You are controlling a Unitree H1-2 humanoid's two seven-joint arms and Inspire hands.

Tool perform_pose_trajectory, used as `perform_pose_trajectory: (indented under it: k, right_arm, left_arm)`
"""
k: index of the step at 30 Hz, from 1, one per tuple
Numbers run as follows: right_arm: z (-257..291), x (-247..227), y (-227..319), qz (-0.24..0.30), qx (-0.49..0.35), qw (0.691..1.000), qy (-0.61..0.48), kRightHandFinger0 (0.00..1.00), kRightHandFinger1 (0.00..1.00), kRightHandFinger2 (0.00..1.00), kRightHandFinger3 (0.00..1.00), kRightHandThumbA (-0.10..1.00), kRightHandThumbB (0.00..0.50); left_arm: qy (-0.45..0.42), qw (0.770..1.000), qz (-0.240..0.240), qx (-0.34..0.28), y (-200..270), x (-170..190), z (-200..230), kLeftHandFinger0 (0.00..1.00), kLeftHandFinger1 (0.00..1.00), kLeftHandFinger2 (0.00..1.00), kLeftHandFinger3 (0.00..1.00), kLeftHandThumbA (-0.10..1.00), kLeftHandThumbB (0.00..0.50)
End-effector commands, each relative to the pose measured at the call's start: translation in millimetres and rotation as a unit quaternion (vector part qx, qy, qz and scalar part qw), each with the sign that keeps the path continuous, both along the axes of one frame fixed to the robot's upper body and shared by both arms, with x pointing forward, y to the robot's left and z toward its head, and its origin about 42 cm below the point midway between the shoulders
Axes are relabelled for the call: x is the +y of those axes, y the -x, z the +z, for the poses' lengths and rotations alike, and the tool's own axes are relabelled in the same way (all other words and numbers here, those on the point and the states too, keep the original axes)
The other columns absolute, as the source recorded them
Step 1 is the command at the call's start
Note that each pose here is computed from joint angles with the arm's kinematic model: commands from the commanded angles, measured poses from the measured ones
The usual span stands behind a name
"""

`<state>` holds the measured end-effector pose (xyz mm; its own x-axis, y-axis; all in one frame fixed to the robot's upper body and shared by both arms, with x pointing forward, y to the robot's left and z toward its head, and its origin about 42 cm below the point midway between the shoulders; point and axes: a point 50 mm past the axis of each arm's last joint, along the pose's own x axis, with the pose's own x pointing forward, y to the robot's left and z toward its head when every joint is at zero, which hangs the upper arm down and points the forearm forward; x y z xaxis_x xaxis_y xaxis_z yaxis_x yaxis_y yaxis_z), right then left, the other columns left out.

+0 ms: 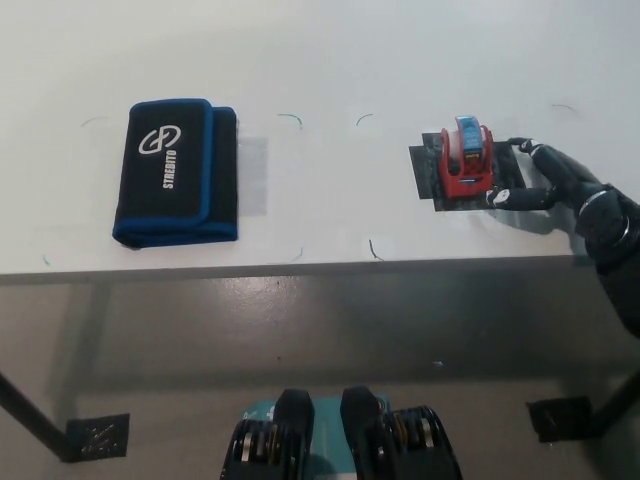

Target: Use the right hand to move the tape on the right hand side to the notebook on the left hand side

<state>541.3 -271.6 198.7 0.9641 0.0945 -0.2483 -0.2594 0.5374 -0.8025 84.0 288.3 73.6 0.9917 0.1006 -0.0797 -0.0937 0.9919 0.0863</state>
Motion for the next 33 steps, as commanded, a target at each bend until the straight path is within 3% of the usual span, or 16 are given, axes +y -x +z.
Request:
perform_pose_trajectory:
  k: [1, 6, 17, 22, 28, 31, 33]
  right_arm:
    - [4.5, 11.7, -3.0, 0.001, -0.043, 0.997, -0.063, 1.0, 1.0, 1.0, 1.0, 0.79, 0.466]
    - [-1.1, 22.4, -1.1, -0.001, -0.038, 0.995, -0.096, 1.0, 1.0, 1.0, 1.0, 0.75, 0.454]
    - [25.4, 63.1, -16.0, 0.027, -0.062, 0.994, -0.084, 1.0, 1.0, 1.0, 1.0, 0.79, 0.487]
    - [30.4, 86.9, -15.3, 0.051, -0.073, 0.993, -0.075, 1.0, 1.0, 1.0, 1.0, 0.77, 0.456]
    - [23.3, 102.4, -11.1, 0.058, -0.074, 0.991, -0.096, 1.0, 1.0, 1.0, 1.0, 0.77, 0.493]
    - [17.0, 112.1, -7.6, 0.06, -0.062, 0.991, -0.103, 1.0, 1.0, 1.0, 1.0, 0.78, 0.495]
    - [9.6, 126.3, -4.2, 0.073, -0.054, 0.988, -0.125, 1.0, 1.0, 1.0, 1.0, 0.72, 0.449]
  left_arm:
    - [0.0, 0.999, 0.003, -0.034, 0.7, 1.4, 10.9, 0.79, 0.78, 0.82, 1.0, 0.75, 0.065]
    - [-0.005, 0.999, 0.001, -0.034, 0.0, 1.9, 14.4, 0.8, 0.8, 0.83, 1.0, 0.76, 0.068]
    - [-0.014, 0.999, -0.006, -0.038, -6.5, 1.6, 14.7, 0.78, 0.79, 0.83, 1.0, 0.77, 0.074]
    - [-0.018, 0.999, -0.014, -0.045, -10.8, 0.9, 17.6, 0.77, 0.77, 0.81, 1.0, 0.78, 0.071]
    - [-0.018, 0.998, -0.025, -0.051, -16.8, 0.3, 17.0, 0.76, 0.77, 0.83, 1.0, 0.79, 0.071]
    - [-0.01, 0.999, -0.029, -0.042, -17.8, 1.6, 17.3, 0.79, 0.79, 0.84, 1.0, 0.81, 0.109]
    - [-0.005, 0.999, -0.03, -0.043, -18.3, 1.7, 16.9, 0.81, 0.8, 0.84, 1.0, 0.8, 0.129]
